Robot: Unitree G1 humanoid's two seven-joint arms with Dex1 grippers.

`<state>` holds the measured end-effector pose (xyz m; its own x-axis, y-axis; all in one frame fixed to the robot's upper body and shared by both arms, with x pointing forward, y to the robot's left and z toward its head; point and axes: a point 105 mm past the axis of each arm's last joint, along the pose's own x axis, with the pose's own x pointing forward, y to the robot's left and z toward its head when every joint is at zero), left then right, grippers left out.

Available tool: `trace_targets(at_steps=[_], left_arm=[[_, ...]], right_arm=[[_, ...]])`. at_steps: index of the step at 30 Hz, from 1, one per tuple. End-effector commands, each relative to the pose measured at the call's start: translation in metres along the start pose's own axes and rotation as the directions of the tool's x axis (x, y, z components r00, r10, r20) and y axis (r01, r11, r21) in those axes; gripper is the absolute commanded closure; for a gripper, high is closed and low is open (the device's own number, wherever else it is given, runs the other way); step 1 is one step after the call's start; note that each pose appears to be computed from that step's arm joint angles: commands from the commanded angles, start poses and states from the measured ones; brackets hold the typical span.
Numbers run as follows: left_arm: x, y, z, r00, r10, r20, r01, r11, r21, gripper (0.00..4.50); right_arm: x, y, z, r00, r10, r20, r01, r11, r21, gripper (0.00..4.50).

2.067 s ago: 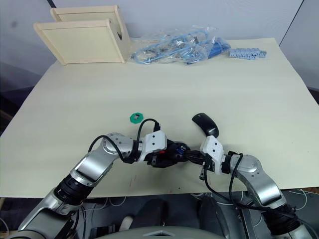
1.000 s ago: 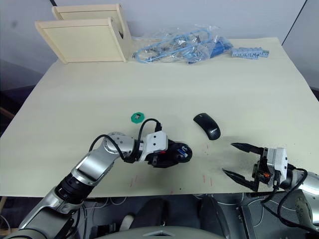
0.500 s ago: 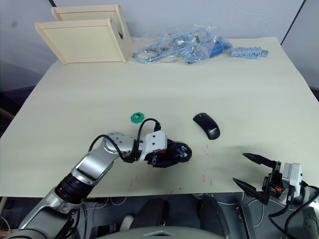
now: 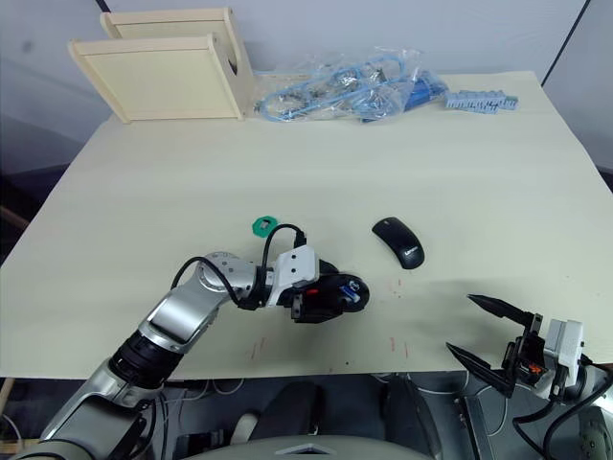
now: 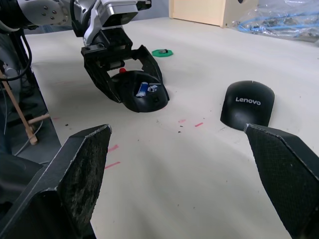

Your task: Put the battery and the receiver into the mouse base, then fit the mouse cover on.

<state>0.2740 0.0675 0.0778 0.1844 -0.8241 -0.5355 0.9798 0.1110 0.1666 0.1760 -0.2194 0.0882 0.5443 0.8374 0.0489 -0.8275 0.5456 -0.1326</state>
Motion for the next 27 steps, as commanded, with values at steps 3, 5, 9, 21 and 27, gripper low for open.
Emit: trace_targets(at_steps=[3, 5, 9, 21, 27], left_arm=[[-0.005, -0.002, 0.009, 0.999, -0.021, 0.051, 0.021, 1.000, -0.008, 0.02], [-0.010, -0.002, 0.013, 0.998, -0.019, 0.067, 0.019, 1.000, -0.004, 0.02], [-0.021, -0.003, 0.023, 0.993, -0.028, 0.118, 0.026, 0.999, 0.020, 0.02], [-0.068, 0.010, 0.034, 0.972, 0.069, 0.226, -0.069, 0.998, -0.010, 0.02], [-0.097, 0.037, 0.036, 0.898, 0.317, 0.305, -0.289, 0.948, -0.133, 0.02]], right_arm=[[0.000, 0.000, 0.006, 0.999, 0.003, 0.032, -0.002, 1.000, -0.027, 0.00], [0.000, 0.000, 0.005, 0.999, 0.005, 0.034, -0.005, 1.000, -0.025, 0.00], [0.000, 0.000, 0.004, 0.999, 0.012, 0.038, -0.011, 1.000, -0.023, 0.00], [0.004, -0.005, 0.004, 0.998, 0.023, 0.061, -0.021, 0.999, -0.031, 0.00], [0.007, -0.009, 0.008, 0.996, 0.018, 0.085, -0.014, 0.999, -0.048, 0.00]])
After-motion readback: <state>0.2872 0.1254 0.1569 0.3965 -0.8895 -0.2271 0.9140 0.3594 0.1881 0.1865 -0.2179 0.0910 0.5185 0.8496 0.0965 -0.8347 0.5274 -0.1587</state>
